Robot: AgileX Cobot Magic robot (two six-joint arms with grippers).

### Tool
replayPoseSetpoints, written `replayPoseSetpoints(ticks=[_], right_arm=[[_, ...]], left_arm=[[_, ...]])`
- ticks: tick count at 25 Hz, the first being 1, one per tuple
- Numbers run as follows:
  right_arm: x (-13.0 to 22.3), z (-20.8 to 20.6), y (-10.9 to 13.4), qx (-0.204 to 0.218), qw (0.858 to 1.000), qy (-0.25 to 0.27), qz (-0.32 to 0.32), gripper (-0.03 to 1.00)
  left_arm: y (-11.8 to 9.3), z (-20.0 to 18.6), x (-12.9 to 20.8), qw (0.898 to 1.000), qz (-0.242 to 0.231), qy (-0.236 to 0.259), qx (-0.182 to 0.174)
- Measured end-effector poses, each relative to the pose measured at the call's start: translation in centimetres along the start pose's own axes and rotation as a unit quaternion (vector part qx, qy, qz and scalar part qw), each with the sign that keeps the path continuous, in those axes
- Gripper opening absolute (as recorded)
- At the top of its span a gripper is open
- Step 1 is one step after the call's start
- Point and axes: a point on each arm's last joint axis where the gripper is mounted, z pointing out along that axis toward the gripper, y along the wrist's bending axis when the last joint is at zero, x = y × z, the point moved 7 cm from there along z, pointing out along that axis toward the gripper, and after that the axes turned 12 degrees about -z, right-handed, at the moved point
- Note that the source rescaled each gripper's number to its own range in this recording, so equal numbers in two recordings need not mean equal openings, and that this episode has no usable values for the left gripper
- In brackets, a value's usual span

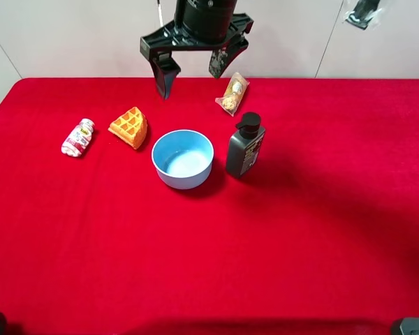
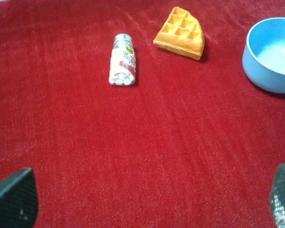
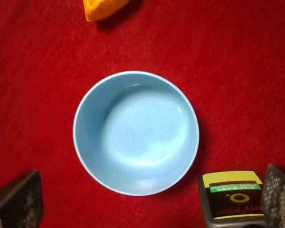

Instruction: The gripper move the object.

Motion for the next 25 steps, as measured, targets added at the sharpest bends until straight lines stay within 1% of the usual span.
replayPoseSetpoints(ticks=[4, 12, 18, 25], right_arm=[[0.5, -0.8, 0.2, 0.0, 1.0, -0.002, 0.005, 1.0], [3.3, -2.6, 0.6, 0.003, 1.0, 0.012, 0.013, 1.0], [5.5, -4.6, 0.5, 0.021, 1.0, 0.013, 0.006, 1.0], [8.1, -7.7, 0.6, 0.04, 0.999, -0.001, 0.002, 1.0]], left_arm=[[0.0, 0.0, 0.0, 1.0, 0.0, 0.0, 0.0], [0.0, 0.0, 0.0, 1.0, 0.0, 0.0, 0.0], [0.0, 0.0, 0.0, 1.0, 0.0, 0.0, 0.0], [0.0, 0.0, 0.0, 1.0, 0.0, 0.0, 0.0]])
